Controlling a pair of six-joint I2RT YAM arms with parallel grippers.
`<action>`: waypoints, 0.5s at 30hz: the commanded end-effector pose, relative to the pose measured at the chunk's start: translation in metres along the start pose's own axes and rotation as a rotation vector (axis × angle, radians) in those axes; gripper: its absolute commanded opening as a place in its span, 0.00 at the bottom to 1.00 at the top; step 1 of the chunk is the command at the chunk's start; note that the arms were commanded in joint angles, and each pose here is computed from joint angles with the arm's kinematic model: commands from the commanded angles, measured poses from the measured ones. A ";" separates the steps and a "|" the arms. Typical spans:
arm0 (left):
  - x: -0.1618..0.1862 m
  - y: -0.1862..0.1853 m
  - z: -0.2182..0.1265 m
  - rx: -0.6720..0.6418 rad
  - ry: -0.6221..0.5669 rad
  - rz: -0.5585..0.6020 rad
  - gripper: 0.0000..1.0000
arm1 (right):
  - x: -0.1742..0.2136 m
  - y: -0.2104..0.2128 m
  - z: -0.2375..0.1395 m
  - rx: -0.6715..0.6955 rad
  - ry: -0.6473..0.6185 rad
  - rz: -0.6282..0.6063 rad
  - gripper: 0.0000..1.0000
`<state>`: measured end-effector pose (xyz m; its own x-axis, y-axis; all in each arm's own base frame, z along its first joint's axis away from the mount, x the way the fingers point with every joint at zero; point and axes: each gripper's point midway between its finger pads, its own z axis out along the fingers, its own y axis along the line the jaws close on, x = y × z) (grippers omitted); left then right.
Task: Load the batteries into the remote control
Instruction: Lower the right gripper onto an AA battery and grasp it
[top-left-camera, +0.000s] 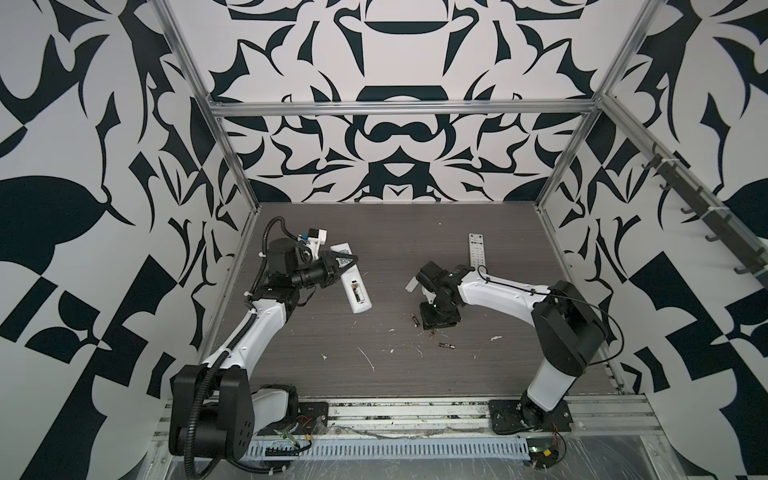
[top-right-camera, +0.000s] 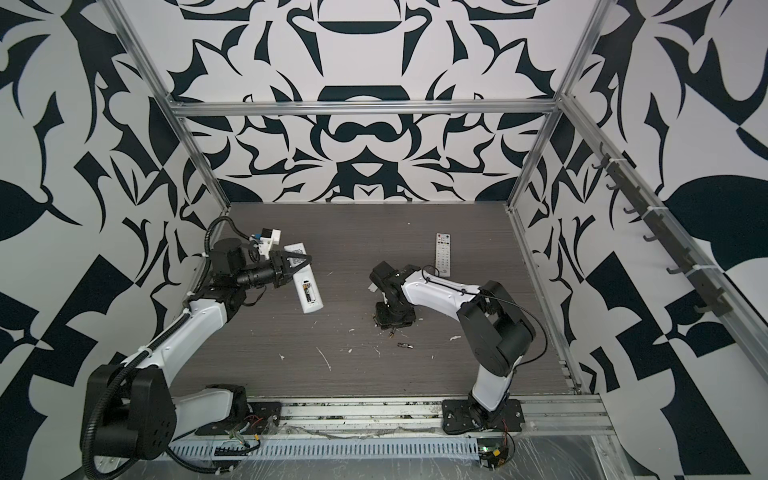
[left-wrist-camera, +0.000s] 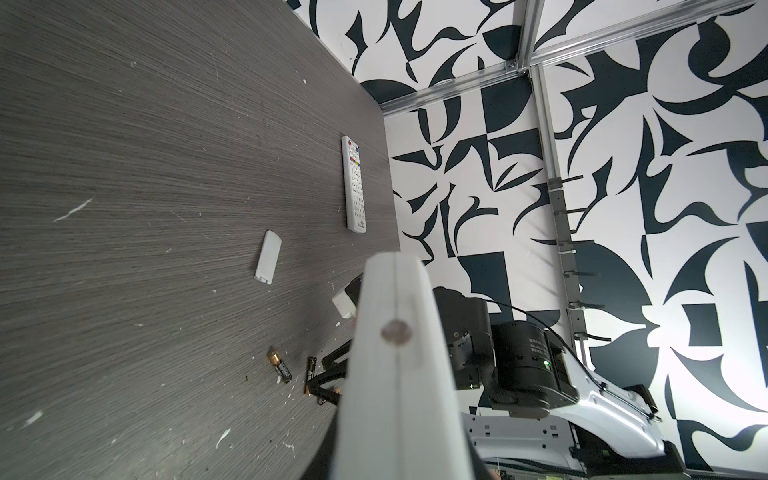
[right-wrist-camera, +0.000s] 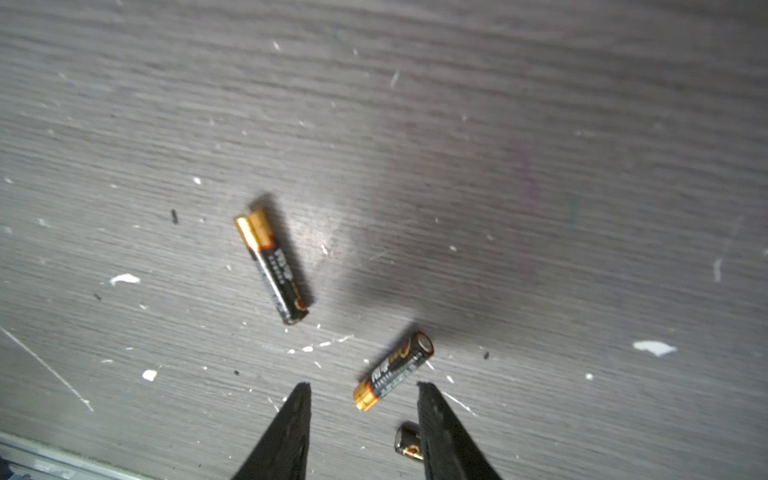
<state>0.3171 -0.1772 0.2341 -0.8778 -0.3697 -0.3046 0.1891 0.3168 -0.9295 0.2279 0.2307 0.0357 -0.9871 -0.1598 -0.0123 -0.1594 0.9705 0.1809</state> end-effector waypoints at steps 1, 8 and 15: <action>0.003 -0.004 -0.001 0.024 0.008 0.029 0.00 | 0.004 -0.006 -0.006 0.026 -0.014 0.021 0.46; 0.001 -0.003 0.001 0.023 0.010 0.027 0.00 | 0.005 -0.009 0.004 0.035 0.002 0.038 0.46; -0.001 -0.001 0.003 0.020 0.013 0.019 0.00 | 0.008 -0.010 0.018 0.045 0.036 0.043 0.35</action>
<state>0.3195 -0.1775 0.2296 -0.8815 -0.3688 -0.2949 0.1787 0.3176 -0.9313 0.2233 0.2246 0.0190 -0.9907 -0.1342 0.0233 -0.1293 0.9804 0.1487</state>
